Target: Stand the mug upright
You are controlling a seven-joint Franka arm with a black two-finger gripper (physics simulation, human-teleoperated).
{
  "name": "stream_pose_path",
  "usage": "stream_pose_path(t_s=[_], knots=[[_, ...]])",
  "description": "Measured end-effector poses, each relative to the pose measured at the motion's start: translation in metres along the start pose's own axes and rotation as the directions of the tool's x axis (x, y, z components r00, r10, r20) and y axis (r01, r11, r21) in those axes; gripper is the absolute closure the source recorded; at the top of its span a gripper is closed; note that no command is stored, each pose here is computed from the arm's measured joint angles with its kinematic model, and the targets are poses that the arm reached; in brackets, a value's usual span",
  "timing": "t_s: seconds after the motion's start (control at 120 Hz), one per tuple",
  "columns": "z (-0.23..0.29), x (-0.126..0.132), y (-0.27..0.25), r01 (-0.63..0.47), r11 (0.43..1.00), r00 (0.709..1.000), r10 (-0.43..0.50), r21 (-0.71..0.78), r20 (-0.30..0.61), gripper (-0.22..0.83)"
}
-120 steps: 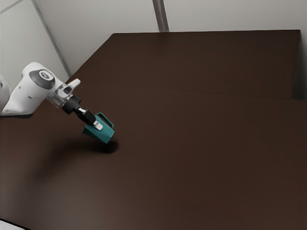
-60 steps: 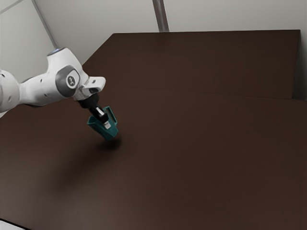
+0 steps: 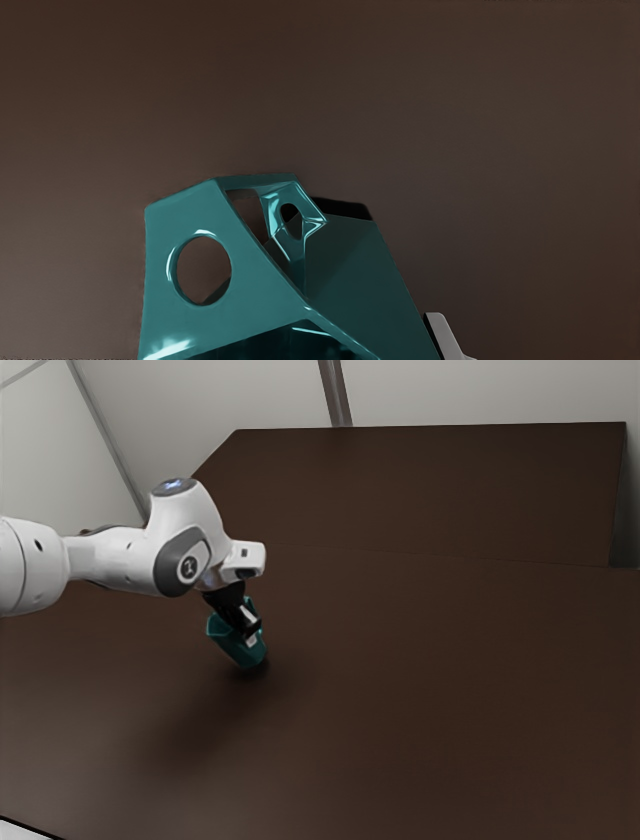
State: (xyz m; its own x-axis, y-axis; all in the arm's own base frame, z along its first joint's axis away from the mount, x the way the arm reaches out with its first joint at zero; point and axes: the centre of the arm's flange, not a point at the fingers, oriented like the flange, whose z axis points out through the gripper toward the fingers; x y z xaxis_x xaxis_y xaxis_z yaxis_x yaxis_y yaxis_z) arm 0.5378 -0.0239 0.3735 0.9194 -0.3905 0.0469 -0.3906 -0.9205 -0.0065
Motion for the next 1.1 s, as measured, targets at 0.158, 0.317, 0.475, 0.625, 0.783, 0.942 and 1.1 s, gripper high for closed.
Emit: stream_pose_path(t_s=[0.158,0.317,0.475,0.625,0.783,0.942,1.1], knots=[[0.003,0.001,0.008,0.058,0.998,0.998,-0.058,0.016,0.004,0.78],[0.011,-0.006,0.003,0.128,0.992,0.991,-0.128,0.020,0.034,0.78],[0.015,-0.012,0.001,0.182,0.983,0.981,-0.183,0.028,0.069,0.78],[0.022,-0.012,0.006,0.208,0.978,0.973,-0.210,0.031,0.094,0.78],[0.031,-0.015,0.015,0.224,0.974,0.967,-0.227,0.037,0.115,0.78],[0.031,-0.017,0.018,0.245,0.969,0.963,-0.248,0.043,0.109,0.46],[0.005,-0.015,0.024,0.254,0.964,0.964,-0.259,0.078,0.060,0.22]])
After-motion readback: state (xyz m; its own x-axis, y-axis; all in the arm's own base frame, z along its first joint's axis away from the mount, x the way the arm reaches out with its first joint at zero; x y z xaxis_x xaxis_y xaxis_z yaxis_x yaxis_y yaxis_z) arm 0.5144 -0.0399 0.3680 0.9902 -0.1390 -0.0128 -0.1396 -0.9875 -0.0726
